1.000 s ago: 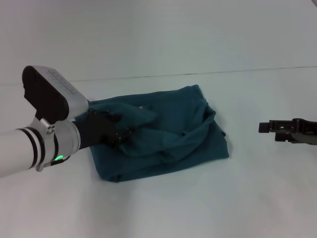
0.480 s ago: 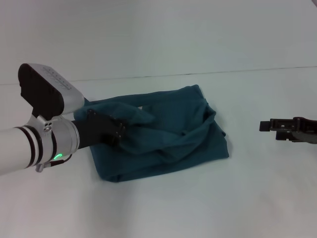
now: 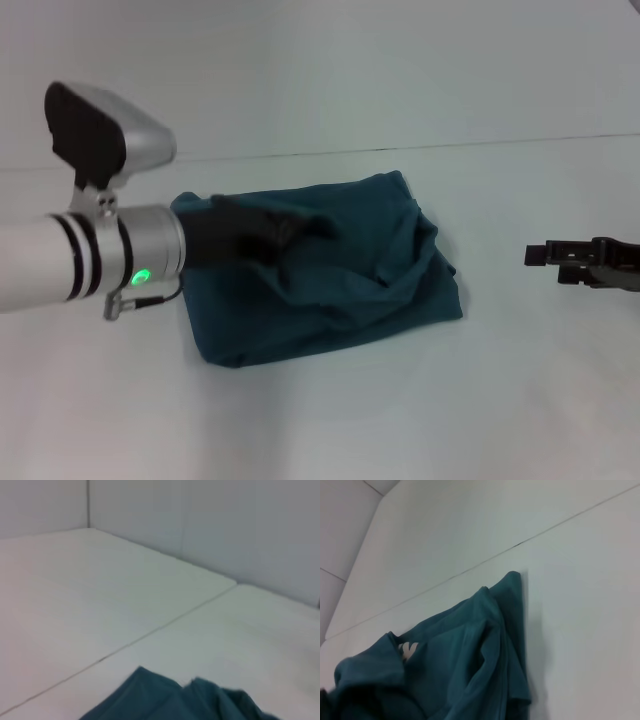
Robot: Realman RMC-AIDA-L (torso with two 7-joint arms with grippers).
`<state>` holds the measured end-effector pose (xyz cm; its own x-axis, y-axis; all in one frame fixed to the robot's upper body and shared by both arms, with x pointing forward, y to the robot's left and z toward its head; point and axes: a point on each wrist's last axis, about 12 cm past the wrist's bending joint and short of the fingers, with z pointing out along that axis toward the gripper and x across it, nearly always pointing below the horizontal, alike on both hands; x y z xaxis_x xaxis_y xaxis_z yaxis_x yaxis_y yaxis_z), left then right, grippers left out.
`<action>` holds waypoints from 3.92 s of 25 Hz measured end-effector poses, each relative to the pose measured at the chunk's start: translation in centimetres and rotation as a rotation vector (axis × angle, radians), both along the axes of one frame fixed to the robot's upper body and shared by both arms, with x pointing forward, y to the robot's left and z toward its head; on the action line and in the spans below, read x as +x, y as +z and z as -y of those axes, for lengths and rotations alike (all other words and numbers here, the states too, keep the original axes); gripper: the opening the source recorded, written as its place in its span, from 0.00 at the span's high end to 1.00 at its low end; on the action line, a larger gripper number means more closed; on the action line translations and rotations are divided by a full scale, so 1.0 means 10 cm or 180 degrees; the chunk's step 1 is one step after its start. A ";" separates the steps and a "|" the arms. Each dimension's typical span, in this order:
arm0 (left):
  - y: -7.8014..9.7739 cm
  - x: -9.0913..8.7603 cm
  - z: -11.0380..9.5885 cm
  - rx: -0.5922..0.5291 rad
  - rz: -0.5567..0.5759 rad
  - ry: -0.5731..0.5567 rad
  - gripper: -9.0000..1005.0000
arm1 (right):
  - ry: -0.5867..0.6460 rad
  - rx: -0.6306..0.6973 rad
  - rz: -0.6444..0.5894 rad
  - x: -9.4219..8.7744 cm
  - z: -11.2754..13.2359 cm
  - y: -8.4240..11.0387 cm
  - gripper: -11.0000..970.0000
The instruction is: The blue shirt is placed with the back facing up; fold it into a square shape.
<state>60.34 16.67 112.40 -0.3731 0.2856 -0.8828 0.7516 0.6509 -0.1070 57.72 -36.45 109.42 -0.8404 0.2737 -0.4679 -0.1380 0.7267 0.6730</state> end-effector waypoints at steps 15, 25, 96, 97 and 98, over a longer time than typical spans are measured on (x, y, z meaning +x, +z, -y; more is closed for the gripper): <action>0.20 0.44 0.27 -0.0576 -0.0344 0.0814 0.96 | -0.0007 -0.0023 -0.0005 0.01 -0.01 -0.01 0.09; 0.30 0.55 0.63 -0.0771 -0.0445 0.0741 0.96 | 0.0017 -0.0023 0.0006 0.03 -0.04 -0.01 0.10; -0.19 -0.73 -1.53 -0.2090 -0.2232 0.0621 0.47 | 0.0720 -0.0486 -0.0422 0.81 -0.94 0.88 0.10; -0.19 -0.73 -1.54 -0.2096 -0.2227 0.0632 0.47 | 0.0713 -0.0500 -0.0438 0.83 -0.99 0.86 0.10; -0.19 -0.73 -1.54 -0.2100 -0.2221 0.0639 0.47 | 0.0714 -0.0511 -0.0452 0.84 -1.04 0.85 0.10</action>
